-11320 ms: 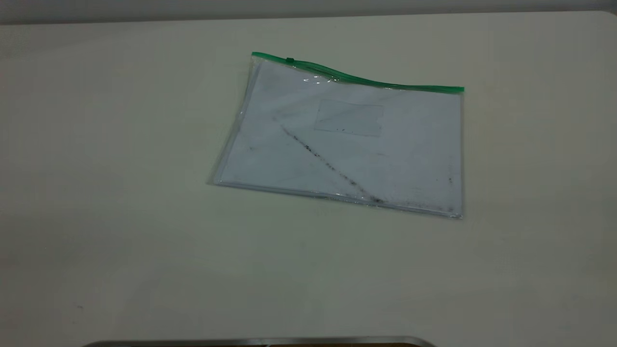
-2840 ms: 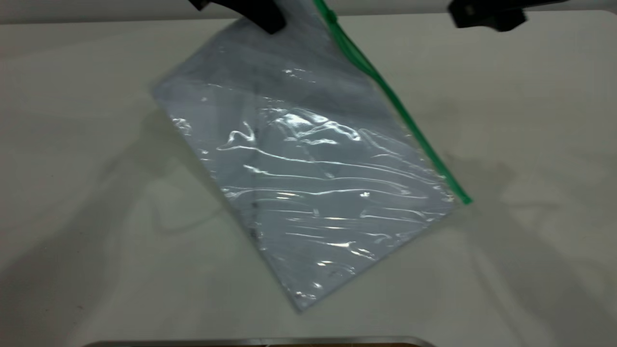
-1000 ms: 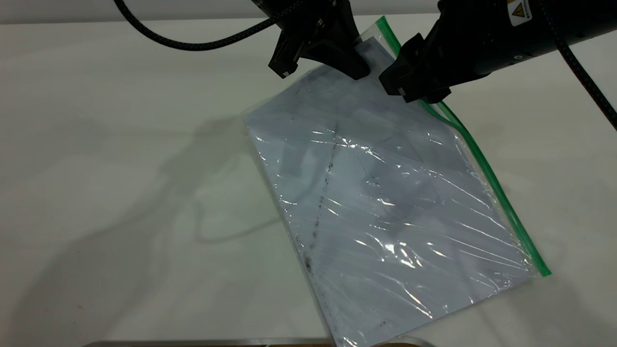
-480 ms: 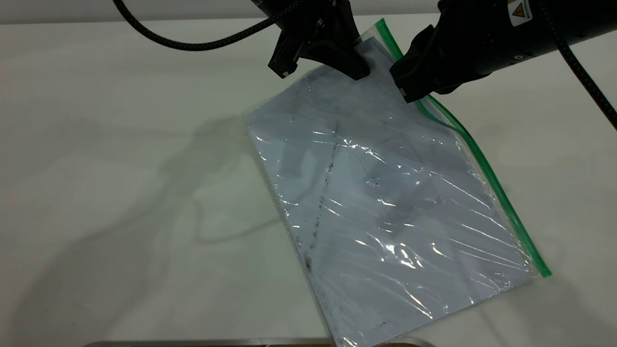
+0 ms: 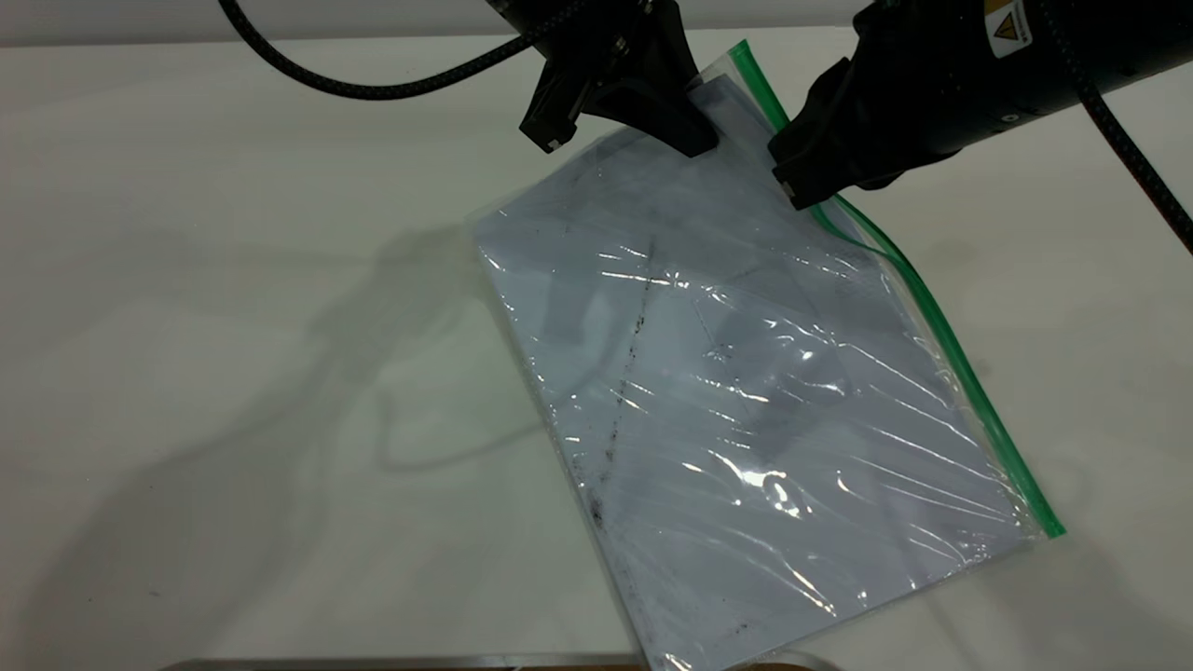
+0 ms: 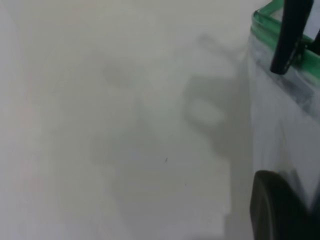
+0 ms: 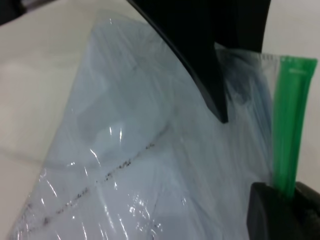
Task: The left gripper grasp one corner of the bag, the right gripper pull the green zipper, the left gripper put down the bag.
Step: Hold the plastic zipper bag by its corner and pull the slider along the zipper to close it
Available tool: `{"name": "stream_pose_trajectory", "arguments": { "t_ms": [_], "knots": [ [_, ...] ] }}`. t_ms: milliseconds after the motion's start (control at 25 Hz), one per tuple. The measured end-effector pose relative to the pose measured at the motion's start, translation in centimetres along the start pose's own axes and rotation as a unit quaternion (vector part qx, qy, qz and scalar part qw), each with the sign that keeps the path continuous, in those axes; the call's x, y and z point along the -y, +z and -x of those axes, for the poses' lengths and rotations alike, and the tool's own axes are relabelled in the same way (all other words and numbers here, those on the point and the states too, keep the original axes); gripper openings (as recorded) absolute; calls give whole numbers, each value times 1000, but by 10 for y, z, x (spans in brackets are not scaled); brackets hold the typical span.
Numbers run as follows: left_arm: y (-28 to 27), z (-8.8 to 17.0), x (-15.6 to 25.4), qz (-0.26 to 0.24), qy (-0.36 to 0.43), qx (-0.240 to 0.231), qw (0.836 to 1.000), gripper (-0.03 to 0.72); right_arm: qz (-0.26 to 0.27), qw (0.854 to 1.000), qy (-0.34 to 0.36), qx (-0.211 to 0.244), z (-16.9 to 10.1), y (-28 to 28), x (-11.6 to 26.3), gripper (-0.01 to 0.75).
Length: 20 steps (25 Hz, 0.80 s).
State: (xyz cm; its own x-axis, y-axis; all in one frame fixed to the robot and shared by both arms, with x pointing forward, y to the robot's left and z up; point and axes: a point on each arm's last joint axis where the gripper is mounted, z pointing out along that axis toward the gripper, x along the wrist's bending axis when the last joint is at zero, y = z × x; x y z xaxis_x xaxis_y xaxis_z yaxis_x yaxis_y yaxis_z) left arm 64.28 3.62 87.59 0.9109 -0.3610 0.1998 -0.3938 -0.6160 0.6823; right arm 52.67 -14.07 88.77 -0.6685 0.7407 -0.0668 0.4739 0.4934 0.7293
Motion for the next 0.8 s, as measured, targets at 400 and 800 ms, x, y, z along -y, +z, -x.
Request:
{"name": "stream_pose_trajectory", "arguments": {
  "t_ms": [400, 800],
  "knots": [
    [-5, -2, -6, 6, 4, -4, 1000, 53, -27, 1000, 2, 7, 1, 0, 5, 59],
    [-9, -2, -9, 7, 8, -5, 1000, 53, -53, 998, 3, 15, 3, 0, 8, 41]
  ]
}}
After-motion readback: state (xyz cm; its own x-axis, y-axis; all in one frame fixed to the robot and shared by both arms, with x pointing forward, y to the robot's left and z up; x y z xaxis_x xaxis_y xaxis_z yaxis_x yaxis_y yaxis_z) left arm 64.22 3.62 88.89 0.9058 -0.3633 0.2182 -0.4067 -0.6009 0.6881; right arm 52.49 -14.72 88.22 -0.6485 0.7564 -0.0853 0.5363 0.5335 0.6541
